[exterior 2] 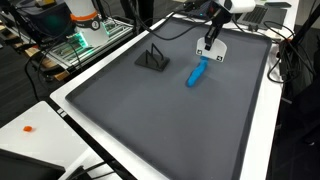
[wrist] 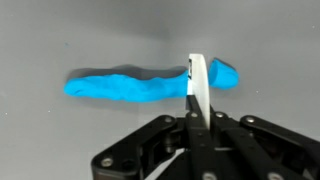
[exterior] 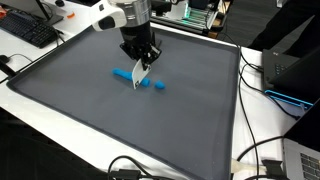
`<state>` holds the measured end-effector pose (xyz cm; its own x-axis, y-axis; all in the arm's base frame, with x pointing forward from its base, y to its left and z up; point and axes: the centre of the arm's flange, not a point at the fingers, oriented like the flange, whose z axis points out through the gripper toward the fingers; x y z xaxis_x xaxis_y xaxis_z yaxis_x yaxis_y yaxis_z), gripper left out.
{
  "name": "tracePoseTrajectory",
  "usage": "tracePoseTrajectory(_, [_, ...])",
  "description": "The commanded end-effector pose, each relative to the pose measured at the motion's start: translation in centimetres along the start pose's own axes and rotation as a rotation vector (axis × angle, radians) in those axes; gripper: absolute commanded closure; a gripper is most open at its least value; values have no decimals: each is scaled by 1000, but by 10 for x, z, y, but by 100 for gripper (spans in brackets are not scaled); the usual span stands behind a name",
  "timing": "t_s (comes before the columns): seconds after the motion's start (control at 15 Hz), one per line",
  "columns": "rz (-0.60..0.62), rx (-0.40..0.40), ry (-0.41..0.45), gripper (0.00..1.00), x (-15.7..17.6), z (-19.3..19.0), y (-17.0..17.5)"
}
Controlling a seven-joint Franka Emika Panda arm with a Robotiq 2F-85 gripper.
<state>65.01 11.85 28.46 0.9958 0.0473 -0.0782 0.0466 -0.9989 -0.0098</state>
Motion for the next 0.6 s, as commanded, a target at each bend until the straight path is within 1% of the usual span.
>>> tracePoseTrajectory(0.0, [-22, -27, -21, 99, -2, 10, 11])
tracePoseTrajectory(0.53, [-50, -50, -43, 99, 1, 31, 14])
